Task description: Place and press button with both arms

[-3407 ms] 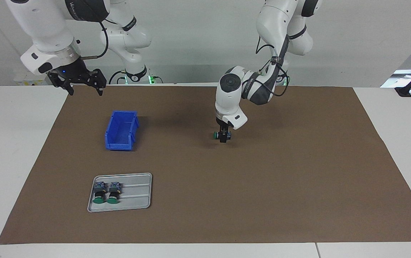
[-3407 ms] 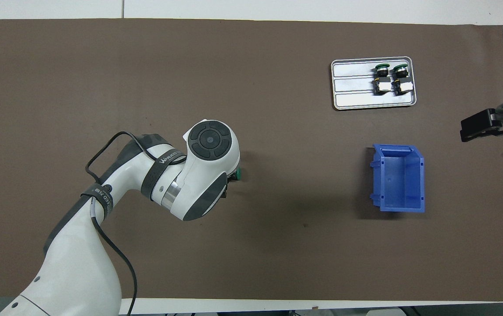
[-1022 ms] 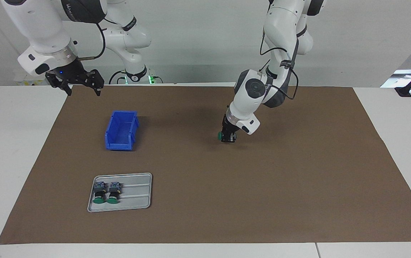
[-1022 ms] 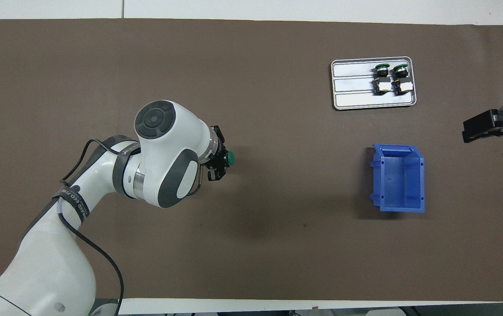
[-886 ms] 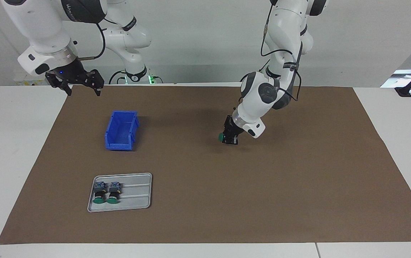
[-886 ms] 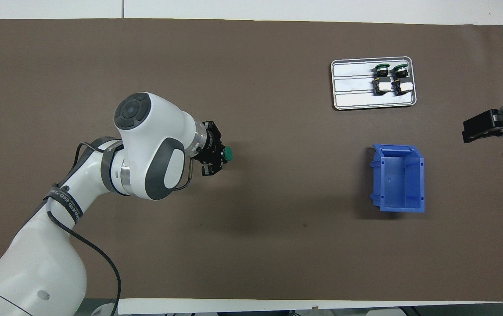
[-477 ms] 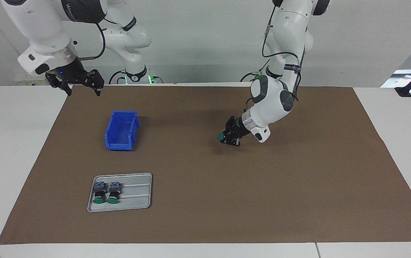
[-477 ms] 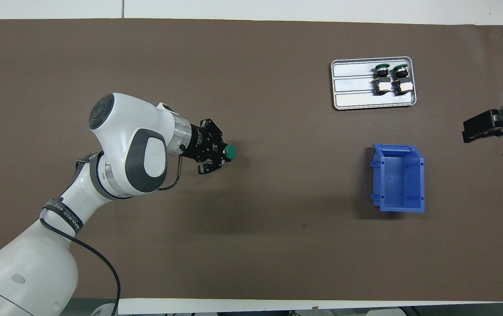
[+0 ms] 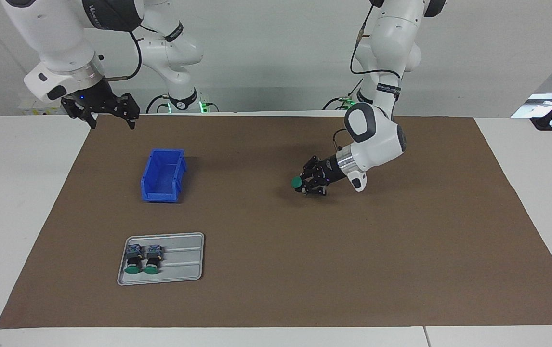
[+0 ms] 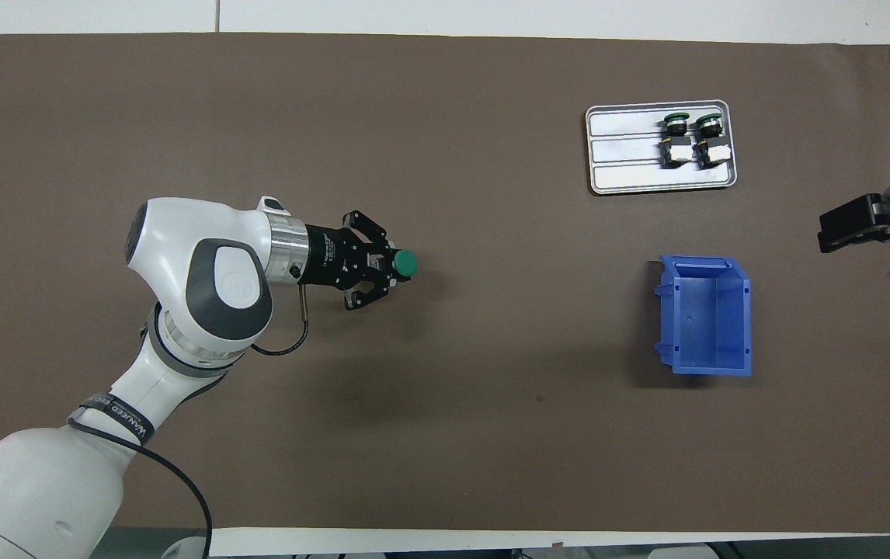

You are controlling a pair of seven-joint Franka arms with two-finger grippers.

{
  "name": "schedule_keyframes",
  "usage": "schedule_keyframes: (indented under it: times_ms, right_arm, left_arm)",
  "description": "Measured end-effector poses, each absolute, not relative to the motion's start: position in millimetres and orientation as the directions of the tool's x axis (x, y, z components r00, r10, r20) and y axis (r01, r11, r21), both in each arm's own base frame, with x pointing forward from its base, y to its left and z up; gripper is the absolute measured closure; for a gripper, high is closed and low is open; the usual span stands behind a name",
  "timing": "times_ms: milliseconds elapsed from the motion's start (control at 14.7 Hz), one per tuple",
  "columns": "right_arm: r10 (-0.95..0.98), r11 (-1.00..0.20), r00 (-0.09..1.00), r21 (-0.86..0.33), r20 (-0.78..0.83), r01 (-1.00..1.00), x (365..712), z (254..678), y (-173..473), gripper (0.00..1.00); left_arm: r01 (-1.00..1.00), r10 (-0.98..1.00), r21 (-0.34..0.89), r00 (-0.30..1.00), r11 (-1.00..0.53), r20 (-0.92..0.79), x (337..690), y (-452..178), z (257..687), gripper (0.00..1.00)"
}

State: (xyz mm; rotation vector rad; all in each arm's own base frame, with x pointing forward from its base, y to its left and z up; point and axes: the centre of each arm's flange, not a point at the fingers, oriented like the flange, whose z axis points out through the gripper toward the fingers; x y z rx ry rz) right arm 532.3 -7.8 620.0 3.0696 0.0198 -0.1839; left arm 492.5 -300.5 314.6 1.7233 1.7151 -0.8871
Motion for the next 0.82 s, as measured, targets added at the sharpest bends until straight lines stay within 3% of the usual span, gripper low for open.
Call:
schedule_keyframes:
  times_ms: [818]
  right_arm:
    - [0.009,-0.998,0.993,0.065,-0.120,0.017,532,620,-8,0.01]
  left_arm:
    - [0.996,0.395,0.030,0.061,-0.084,-0.917,460,-240,256,0.67]
